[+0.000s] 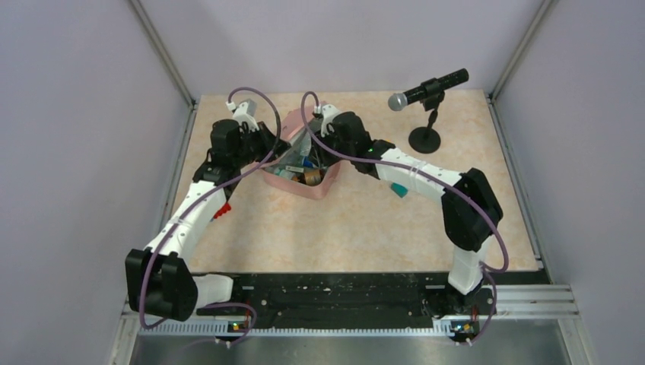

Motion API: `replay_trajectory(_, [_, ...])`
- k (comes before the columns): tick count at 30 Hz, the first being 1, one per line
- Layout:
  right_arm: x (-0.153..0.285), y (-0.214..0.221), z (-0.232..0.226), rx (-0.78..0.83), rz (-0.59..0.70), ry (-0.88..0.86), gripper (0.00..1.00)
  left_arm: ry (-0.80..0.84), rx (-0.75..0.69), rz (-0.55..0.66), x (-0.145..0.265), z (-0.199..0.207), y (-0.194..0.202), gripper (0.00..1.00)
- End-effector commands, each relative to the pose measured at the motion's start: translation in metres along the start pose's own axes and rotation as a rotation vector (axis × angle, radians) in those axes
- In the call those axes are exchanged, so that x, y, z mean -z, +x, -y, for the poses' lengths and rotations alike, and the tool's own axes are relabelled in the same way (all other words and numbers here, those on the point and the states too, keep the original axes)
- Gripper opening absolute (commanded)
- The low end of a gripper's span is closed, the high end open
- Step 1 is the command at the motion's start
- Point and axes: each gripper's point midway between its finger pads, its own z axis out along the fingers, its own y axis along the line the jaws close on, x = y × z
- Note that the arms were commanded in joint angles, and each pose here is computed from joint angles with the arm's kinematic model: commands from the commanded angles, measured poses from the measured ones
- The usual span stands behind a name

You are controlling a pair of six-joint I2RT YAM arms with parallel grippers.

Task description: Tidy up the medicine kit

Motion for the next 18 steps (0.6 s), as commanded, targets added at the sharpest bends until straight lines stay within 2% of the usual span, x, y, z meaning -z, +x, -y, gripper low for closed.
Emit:
replay_trajectory(1, [0.055,-0.1,-0.046,0.194,0.26,-0.224,0.36,-0.065,0.022,-0.026,0.002,-0.022,0.013,0.0])
replay_trajectory(4, [0.068,-0.078,-0.055,0.356,0.234,-0.344,0.4,-0.064,0.005,-0.018,0.004,-0.021,0.01,0.0])
replay_trajectory(8, [0.069,-0.042,-0.049,0.543,0.243,-0.389,0.39,-0.078,0.006,0.014,0.007,-0.018,-0.003,0.0])
replay_trajectory(11, [0.059,-0.03,-0.045,0.581,0.255,-0.393,0.36,-0.068,-0.004,0.025,0.012,-0.015,-0.014,0.0])
replay_trajectory(18, [0.006,-0.025,-0.035,0.601,0.255,-0.39,0.3,0.004,0.009,-0.004,0.023,-0.009,-0.029,0.0])
